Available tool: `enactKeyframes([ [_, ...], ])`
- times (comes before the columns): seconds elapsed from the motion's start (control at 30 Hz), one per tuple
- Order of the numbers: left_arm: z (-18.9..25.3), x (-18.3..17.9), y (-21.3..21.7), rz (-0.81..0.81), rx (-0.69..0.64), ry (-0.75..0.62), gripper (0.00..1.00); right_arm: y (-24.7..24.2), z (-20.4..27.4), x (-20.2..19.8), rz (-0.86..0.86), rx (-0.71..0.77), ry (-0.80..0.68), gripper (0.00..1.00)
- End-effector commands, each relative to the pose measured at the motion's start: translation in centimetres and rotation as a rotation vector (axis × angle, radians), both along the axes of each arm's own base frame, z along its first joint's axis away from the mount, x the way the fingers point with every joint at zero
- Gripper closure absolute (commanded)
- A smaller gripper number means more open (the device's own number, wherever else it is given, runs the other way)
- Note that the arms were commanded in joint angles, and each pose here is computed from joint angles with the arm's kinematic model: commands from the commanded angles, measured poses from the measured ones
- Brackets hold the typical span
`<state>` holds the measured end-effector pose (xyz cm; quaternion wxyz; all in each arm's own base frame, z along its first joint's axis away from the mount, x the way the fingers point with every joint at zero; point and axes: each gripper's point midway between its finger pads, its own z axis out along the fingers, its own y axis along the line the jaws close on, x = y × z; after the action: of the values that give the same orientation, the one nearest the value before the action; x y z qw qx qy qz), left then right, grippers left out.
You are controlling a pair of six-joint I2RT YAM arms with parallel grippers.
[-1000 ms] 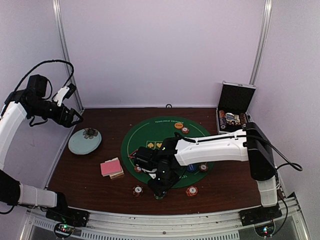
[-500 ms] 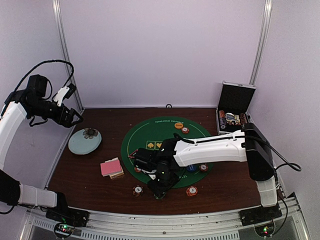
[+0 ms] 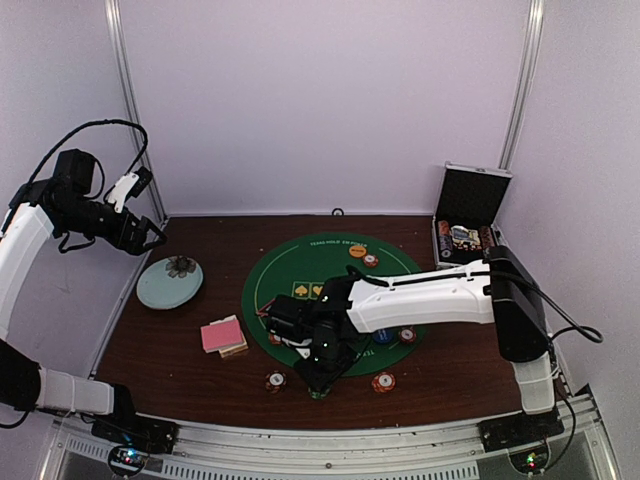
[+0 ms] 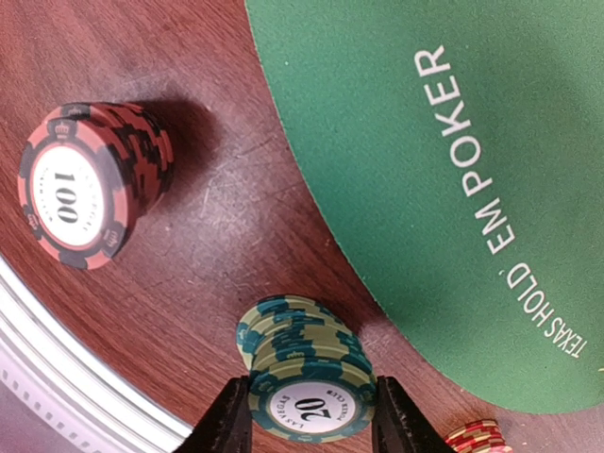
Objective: Distribute texas hold em gaming equipment
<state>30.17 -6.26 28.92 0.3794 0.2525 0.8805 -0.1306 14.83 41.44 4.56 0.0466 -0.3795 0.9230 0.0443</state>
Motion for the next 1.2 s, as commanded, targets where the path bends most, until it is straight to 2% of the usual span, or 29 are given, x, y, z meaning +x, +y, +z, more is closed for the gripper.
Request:
enactKeyframes([
  [0.0, 0.8, 0.0, 0.0, -0.008, 0.000, -0.037, 0.02, 0.8, 1.4, 0.4, -0.002, 0.027, -0.029, 0.81],
  [0.2, 1.0, -0.1, 0.0, -0.009, 0.003, -0.044, 0.03, 1.0, 3.0, 0.6, 0.003, 0.040, -0.047, 0.94],
  [0.47, 0.9, 0.1, 0.1, -0.005, 0.002, -0.039, 0.02, -0.1, 7.0, 3.5, -0.035, 0.066, -0.111, 0.95],
  [0.57, 0.8, 0.2, 0.1, -0.002, 0.004, -0.037, 0.03, -1.9, 7.9, 6.5, -0.081, 0.048, -0.147, 0.95],
  [0.77, 0.7, 0.2, 0.1, -0.002, 0.002, -0.032, 0.02, -7.5, 7.7, 15.7, -0.241, -0.001, -0.214, 0.94],
  [0.97, 0.6, 0.4, 0.0, -0.004, -0.006, -0.023, 0.02, -12.7, 6.1, 25.2, -0.405, -0.032, -0.264, 0.94],
  [1.17, 0.8, 0.6, -0.1, -0.007, -0.011, -0.026, 0.02, -15.4, 3.2, 31.5, -0.499, -0.048, -0.271, 0.94],
])
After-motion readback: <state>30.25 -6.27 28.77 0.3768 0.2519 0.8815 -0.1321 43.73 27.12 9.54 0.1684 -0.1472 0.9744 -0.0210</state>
